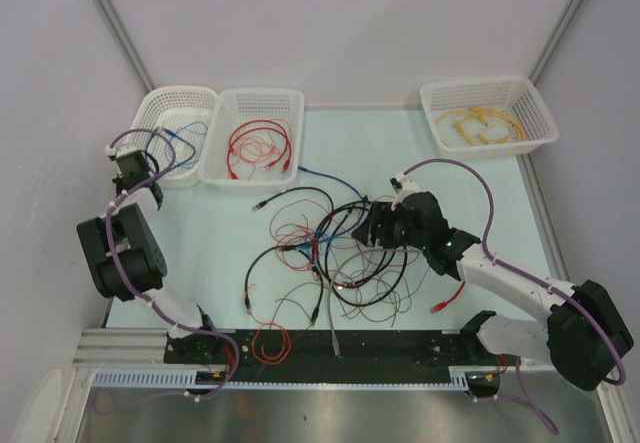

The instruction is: Untangle the cables

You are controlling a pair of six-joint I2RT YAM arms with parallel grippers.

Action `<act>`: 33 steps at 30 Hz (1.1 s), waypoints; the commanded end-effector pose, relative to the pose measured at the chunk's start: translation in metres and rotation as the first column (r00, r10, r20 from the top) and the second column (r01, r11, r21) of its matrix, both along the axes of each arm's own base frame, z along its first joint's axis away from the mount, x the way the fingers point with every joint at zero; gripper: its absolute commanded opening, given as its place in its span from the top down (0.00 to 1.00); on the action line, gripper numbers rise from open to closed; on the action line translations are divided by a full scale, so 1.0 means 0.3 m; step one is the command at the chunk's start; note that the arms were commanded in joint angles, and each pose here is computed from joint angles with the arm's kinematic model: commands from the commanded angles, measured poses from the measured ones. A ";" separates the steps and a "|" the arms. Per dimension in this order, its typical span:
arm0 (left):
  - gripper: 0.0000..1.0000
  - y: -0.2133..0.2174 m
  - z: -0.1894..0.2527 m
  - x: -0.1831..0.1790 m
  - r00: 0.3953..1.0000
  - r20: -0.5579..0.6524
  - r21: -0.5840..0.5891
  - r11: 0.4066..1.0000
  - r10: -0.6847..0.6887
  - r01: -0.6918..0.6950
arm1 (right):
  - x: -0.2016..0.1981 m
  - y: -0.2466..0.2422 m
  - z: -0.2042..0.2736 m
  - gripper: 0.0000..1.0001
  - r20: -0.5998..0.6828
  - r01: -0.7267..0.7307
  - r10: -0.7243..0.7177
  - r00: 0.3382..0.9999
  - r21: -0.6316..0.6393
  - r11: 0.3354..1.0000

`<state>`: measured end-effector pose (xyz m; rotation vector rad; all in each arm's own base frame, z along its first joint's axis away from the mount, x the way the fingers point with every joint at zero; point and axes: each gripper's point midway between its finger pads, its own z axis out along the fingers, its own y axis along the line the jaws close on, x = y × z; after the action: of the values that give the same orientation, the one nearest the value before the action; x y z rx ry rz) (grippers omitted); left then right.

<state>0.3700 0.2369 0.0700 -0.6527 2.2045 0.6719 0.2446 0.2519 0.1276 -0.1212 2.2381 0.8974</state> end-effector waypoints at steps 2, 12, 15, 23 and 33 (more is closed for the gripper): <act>0.72 -0.021 0.190 -0.021 0.978 0.185 -0.041 0.995 0.098 -0.092 | 0.001 0.042 0.039 0.30 0.031 -0.043 0.041 0.999 0.056 0.998; 0.46 -0.128 0.249 0.015 0.973 0.211 -0.085 0.993 0.099 -0.082 | -0.011 0.045 0.069 0.30 0.044 -0.052 0.048 0.998 0.078 0.996; 0.45 -0.185 0.235 0.045 0.981 0.182 -0.060 0.997 0.060 -0.050 | -0.005 0.036 0.081 0.30 0.049 -0.033 0.029 0.998 0.079 0.996; 0.37 -0.168 0.148 0.072 0.991 0.087 -0.051 0.994 0.104 -0.100 | -0.039 0.030 0.081 0.31 -0.001 -0.045 0.045 0.999 0.062 0.997; 0.31 -0.087 0.101 0.119 0.979 0.052 -0.074 0.979 0.196 -0.192 | -0.049 0.046 0.064 0.32 -0.052 -0.049 0.050 0.997 0.022 0.999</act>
<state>0.3955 0.1914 0.0903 -0.8294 2.1986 0.6611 0.2277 0.2575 0.1301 -0.1395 2.3012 0.9441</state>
